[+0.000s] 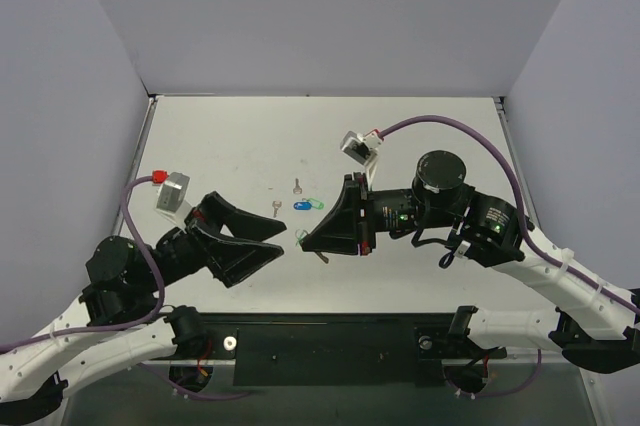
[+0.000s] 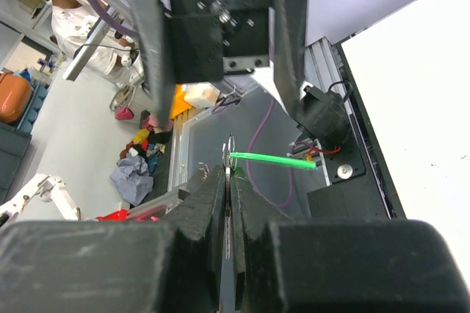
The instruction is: Remove the keys from the keyring
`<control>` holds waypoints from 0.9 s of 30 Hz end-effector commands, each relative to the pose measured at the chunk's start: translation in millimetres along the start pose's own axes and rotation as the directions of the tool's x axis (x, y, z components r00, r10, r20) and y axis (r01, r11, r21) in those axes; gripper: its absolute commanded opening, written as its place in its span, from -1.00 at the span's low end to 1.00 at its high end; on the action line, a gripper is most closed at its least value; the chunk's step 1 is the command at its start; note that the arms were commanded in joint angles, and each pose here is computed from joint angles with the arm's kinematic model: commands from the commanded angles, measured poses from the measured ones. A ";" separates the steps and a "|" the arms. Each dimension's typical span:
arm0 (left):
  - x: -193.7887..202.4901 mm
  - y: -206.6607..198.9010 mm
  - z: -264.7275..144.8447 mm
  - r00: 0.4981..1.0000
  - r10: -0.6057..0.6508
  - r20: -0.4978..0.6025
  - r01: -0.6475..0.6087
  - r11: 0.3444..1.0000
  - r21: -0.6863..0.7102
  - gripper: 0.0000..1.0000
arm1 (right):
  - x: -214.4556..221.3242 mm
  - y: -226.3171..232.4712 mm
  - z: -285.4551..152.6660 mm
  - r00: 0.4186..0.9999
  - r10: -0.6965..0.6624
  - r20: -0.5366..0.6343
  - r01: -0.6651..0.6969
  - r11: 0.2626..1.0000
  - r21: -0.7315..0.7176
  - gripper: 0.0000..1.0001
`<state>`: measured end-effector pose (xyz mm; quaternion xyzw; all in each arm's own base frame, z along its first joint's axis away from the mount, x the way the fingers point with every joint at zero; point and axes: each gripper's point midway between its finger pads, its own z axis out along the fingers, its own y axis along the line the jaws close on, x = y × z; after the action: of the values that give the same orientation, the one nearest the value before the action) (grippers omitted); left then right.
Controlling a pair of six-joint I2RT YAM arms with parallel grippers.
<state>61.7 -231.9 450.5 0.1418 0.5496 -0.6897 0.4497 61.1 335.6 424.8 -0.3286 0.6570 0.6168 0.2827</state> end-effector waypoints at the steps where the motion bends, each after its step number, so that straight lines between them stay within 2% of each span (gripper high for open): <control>1: -22.9 -4.1 5.2 0.984 -0.068 0.164 0.058 0.996 0.061 0.58 | -21.8 15.3 1.1 0.995 -0.043 0.086 0.047 0.998 -0.044 -1.00; 3: -23.2 -5.0 8.3 0.984 -0.061 0.166 0.050 0.996 0.070 0.51 | -23.0 12.9 3.0 0.995 -0.036 0.093 0.040 0.998 -0.039 -1.00; 9: -32.4 -10.6 9.2 0.983 -0.013 0.185 0.001 0.998 0.068 0.50 | -26.8 13.3 8.2 0.992 -0.009 0.127 0.017 0.998 -0.063 -1.00; 18: -27.1 3.8 8.2 0.986 0.099 0.131 -0.096 0.995 -0.026 0.47 | -25.8 4.1 10.6 0.986 0.038 0.163 -0.030 0.998 -0.048 -1.00; 22: -31.6 2.6 1.9 0.979 0.119 0.164 -0.117 0.993 -0.022 0.46 | -28.9 5.6 10.2 0.979 0.052 0.198 -0.039 0.997 -0.070 -1.00; 27: -31.5 1.3 1.9 0.978 0.107 0.179 -0.108 0.994 -0.003 0.27 | -32.7 6.2 10.9 0.973 0.065 0.221 -0.049 0.996 -0.079 -1.00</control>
<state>81.9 -223.8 460.6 0.1110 0.5180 -0.6723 0.5172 81.6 355.2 414.2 -0.2548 0.6604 0.6439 0.2903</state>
